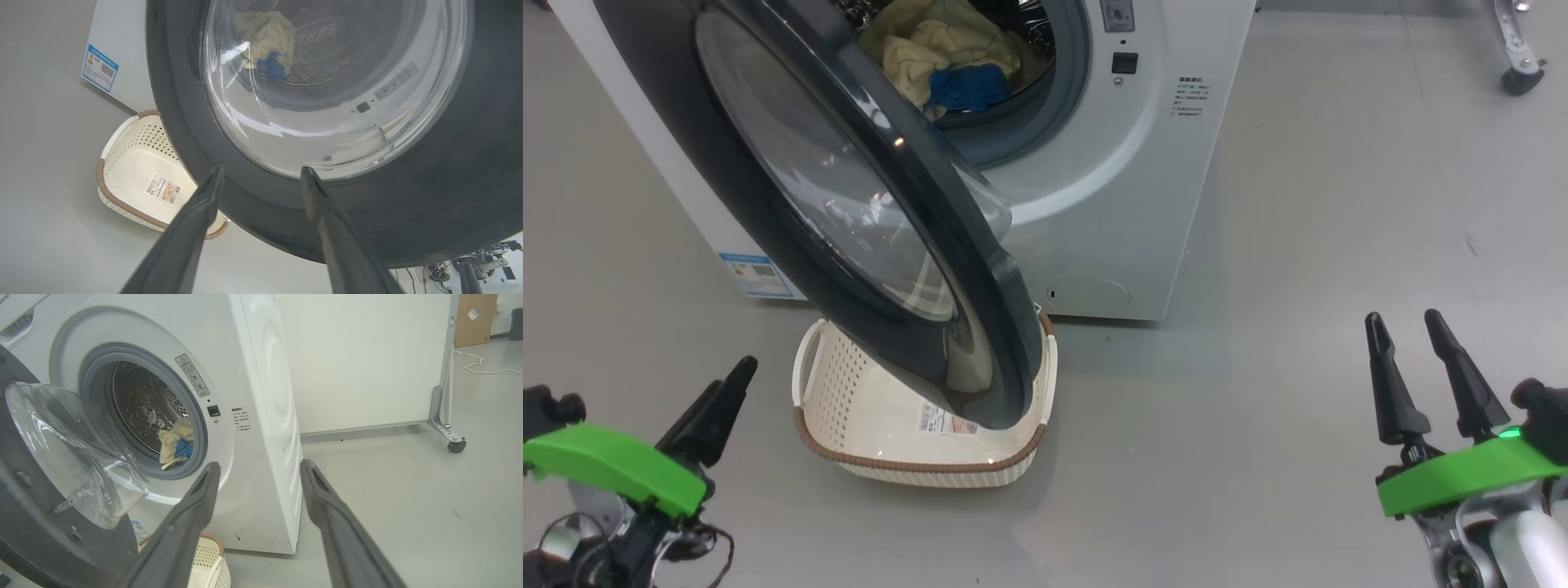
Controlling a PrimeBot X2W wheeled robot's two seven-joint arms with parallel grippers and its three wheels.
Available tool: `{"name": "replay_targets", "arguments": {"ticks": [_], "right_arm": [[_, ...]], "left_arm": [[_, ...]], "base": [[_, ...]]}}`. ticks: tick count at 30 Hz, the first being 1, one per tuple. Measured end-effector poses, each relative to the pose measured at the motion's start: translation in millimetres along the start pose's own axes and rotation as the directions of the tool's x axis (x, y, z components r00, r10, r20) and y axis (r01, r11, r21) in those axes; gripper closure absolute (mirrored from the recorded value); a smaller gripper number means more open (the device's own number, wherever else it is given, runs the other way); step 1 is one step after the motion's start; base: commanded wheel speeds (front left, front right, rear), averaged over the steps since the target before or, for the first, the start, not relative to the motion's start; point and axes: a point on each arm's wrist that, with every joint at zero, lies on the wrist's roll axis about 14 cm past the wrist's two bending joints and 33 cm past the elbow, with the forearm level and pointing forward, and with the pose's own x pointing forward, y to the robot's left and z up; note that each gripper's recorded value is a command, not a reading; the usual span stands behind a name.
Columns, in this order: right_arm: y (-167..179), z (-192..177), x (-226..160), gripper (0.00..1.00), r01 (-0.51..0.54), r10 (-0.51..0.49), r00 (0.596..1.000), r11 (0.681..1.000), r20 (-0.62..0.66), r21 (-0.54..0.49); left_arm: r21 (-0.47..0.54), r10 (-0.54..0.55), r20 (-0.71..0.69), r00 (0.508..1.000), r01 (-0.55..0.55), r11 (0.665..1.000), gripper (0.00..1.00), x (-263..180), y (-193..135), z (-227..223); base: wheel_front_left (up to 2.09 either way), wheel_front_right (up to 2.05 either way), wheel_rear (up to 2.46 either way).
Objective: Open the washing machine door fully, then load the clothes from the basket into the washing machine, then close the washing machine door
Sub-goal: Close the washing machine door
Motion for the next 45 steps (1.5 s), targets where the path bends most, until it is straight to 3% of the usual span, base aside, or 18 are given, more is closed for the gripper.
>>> {"name": "replay_targets", "arguments": {"ticks": [6,18,19,20,23,30,45], "right_arm": [[-2,0,-1,0.00,0.007,-0.007,1.000,1.000,0.000,-0.001],[-3,-3,-5,0.00,0.011,-0.011,1.000,1.000,-0.010,0.000],[-3,-3,-4,0.00,0.010,-0.010,1.000,1.000,-0.010,0.000],[-7,-1,-6,0.00,0.022,-0.022,1.000,1.000,-0.007,-0.004],[-8,0,-7,0.00,0.024,-0.024,1.000,1.000,-0.005,-0.005],[-11,-3,-7,0.00,0.034,-0.034,0.999,0.999,-0.014,-0.007],[-17,-8,-8,0.00,0.051,-0.051,0.998,0.999,-0.030,-0.008]], "left_arm": [[0.036,0.029,0.095,0.995,-0.032,0.999,0.00,-4,10,-4],[0.250,0.051,0.114,0.992,-0.078,0.965,0.00,-14,27,-21],[0.277,0.050,0.128,0.991,-0.084,0.957,0.00,-14,27,-17],[0.504,-0.027,0.244,0.969,-0.103,0.858,0.00,-11,6,6],[0.547,-0.031,0.249,0.968,-0.114,0.829,0.00,-14,5,2],[0.589,-0.033,0.259,0.965,-0.131,0.798,0.00,-13,2,-4],[0.573,0.023,0.251,0.968,-0.167,0.802,0.00,-12,17,-17]], "base": [[0.00,0.00,0.00],[0.00,0.00,0.00],[0.00,0.00,0.00],[0.00,0.00,0.00],[0.00,0.00,0.00],[0.00,0.00,0.00],[0.00,0.00,0.00]]}}
